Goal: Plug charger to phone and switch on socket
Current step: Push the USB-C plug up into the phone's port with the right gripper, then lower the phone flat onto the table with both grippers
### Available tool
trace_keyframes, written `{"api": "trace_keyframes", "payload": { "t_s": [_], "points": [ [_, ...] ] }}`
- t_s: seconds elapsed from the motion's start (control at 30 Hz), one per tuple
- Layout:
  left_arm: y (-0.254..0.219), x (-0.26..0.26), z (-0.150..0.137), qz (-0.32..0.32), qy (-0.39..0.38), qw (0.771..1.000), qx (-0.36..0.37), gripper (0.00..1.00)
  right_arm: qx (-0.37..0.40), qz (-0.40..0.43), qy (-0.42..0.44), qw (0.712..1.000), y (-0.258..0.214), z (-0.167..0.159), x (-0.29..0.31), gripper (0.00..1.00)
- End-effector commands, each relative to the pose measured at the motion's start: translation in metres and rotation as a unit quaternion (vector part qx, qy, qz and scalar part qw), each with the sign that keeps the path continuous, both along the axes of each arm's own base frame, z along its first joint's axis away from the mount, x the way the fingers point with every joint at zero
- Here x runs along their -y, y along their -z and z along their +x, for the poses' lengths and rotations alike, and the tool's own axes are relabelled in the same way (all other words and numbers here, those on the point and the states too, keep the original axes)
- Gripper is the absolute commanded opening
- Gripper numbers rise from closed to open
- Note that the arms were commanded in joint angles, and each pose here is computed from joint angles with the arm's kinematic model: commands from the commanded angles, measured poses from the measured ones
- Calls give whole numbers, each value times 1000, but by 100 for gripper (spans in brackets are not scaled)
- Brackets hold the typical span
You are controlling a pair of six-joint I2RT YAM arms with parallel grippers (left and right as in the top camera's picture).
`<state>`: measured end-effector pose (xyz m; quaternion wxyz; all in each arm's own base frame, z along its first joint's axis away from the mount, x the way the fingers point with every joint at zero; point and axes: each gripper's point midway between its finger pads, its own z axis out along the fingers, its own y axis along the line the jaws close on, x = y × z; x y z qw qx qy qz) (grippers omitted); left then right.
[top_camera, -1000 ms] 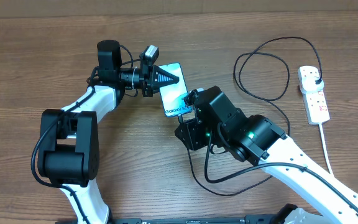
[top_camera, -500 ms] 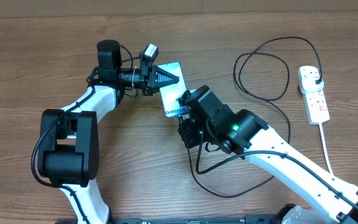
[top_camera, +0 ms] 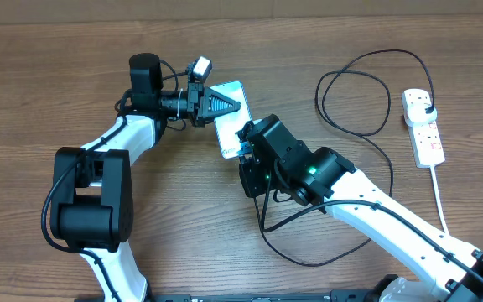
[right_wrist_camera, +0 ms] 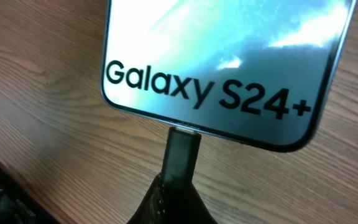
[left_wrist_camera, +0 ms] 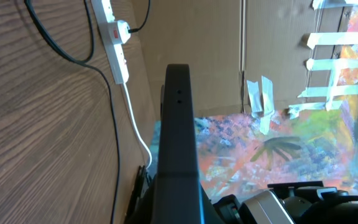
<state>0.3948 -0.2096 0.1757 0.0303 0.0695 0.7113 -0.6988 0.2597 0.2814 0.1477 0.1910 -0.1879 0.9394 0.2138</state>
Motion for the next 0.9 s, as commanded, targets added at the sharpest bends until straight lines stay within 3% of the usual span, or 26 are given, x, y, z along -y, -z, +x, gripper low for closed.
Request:
{"api": "trace_keyframes", "payload": {
  "t_s": [0.0, 0.4, 0.7, 0.87],
  "points": [
    [-8, 11, -13, -16, 39, 999, 32, 4, 54, 22, -1, 998, -20, 19, -10, 4],
    [-5, 25, -24, -20, 60, 996, 55, 4, 100, 26, 3, 995, -41, 35, -13, 4],
    [12, 27, -38, -16, 63, 998, 21, 4, 127, 55, 13, 990, -56, 48, -19, 4],
    [12, 27, -37, -14, 59, 998, 28, 4, 119, 48, 12, 992, -52, 46, -17, 22]
  ]
}}
